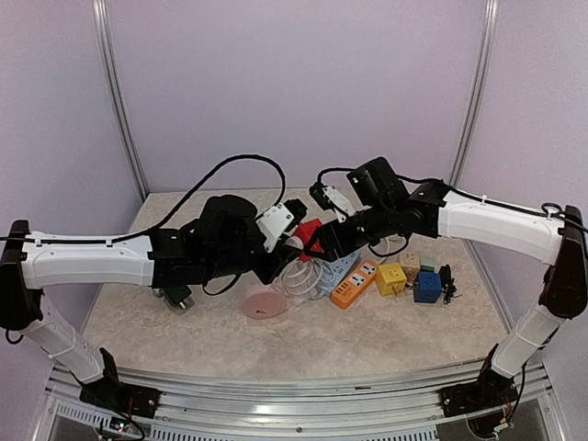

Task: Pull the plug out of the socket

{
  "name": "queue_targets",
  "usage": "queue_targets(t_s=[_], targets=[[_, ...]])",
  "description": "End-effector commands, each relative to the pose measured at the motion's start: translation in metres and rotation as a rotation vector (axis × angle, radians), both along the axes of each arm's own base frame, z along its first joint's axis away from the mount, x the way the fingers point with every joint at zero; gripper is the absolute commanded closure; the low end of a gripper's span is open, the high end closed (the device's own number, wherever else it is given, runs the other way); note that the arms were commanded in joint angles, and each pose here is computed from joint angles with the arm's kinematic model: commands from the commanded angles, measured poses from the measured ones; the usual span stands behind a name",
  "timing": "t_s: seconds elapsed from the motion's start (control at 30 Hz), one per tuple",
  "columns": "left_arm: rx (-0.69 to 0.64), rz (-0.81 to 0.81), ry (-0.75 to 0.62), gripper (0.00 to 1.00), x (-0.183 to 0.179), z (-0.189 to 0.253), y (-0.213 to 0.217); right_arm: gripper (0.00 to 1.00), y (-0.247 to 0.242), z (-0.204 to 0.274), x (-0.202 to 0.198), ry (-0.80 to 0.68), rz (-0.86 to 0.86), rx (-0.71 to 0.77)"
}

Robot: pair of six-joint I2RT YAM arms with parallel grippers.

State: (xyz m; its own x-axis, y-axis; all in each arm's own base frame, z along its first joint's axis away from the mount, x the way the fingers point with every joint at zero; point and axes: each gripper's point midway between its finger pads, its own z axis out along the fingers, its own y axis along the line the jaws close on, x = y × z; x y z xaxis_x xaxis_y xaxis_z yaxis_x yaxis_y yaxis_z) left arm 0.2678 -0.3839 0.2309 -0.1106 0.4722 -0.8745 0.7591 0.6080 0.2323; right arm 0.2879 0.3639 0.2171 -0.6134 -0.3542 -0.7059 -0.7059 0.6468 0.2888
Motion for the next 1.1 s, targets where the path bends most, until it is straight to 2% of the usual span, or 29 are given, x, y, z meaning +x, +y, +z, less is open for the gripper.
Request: queue_targets(t_s=[0.0, 0.27, 0.4, 0.53, 0.67, 0.83, 1.07], targets=[[0.052, 0.057, 0.028, 1.00, 0.010, -0.014, 0.017, 1.00, -0.012, 0.030, 0.033, -0.072, -0.121, 0.060], [-0.090, -0.021, 0.178, 1.00, 0.012, -0.003, 0.024, 1.00, 0.006, 0.049, -0.004, -0.171, 0.116, 0.090], [-0.089, -0.001, 0.148, 1.00, 0.013, 0.002, 0.028, 1.00, 0.000, 0.048, 0.004, -0.178, 0.050, 0.065], [-0.039, 0.065, 0.025, 1.00, 0.013, 0.008, 0.028, 1.00, -0.010, 0.040, 0.023, -0.150, -0.074, 0.026], [0.005, 0.092, -0.034, 1.00, 0.010, 0.012, 0.025, 1.00, -0.019, 0.027, 0.039, -0.088, -0.155, 0.022], [0.047, 0.094, 0.002, 1.00, 0.007, -0.006, 0.023, 1.00, -0.014, 0.030, 0.039, -0.079, -0.129, 0.071], [-0.053, 0.021, 0.096, 1.00, 0.008, -0.001, 0.028, 1.00, -0.010, 0.046, 0.021, -0.128, -0.022, 0.128]])
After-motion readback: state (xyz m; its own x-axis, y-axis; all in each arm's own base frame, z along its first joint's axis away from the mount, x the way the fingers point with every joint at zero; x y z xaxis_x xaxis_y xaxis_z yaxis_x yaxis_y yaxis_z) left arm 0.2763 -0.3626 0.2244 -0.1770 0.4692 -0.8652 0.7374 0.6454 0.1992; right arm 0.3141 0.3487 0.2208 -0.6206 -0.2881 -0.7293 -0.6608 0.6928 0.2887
